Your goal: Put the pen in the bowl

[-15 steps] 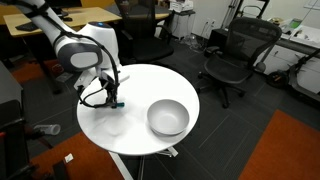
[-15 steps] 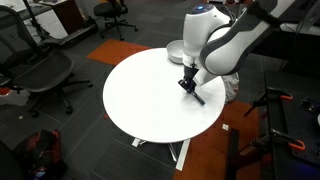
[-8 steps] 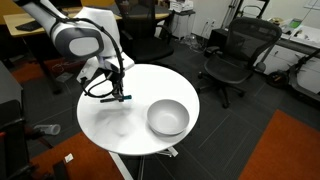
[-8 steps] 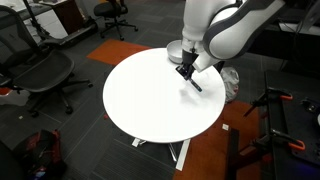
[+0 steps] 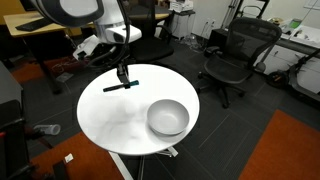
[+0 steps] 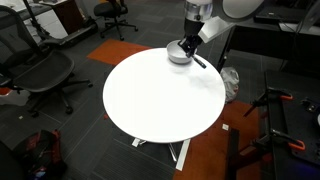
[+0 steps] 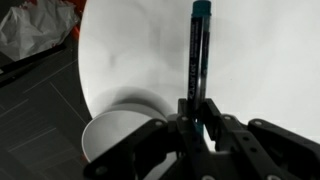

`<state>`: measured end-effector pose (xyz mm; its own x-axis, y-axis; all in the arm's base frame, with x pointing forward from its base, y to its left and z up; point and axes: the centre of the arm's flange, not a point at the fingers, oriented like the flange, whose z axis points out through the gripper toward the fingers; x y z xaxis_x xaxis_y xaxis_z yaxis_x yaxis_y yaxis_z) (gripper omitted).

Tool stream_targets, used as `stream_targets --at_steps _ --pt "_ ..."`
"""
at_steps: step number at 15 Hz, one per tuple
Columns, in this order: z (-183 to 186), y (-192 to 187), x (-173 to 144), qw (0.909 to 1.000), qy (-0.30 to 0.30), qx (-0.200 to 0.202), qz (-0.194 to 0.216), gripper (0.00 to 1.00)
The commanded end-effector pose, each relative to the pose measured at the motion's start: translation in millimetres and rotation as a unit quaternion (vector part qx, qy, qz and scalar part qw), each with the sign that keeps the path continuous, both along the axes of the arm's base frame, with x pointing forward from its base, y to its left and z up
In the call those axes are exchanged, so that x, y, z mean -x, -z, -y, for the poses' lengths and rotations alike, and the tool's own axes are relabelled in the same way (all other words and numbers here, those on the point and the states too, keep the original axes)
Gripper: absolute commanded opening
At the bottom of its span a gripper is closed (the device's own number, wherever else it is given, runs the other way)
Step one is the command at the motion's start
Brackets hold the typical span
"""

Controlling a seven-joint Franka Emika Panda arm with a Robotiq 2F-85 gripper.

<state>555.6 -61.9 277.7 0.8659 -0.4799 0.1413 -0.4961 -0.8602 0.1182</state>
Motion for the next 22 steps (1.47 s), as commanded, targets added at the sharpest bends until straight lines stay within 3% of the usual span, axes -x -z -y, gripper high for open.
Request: stream_targets --at_steps 1,10,16,22 --pt "17 -41 -13 0.9999 0.007 0.012 0.002 0.05" --pt "87 -76 -60 0.9984 0.035 0.042 0.016 0.05" --pt "126 -51 -92 0.9979 0.042 0.05 0.007 0.05" --pt "142 -16 -113 0.9979 0.039 0.052 0.001 0.05"
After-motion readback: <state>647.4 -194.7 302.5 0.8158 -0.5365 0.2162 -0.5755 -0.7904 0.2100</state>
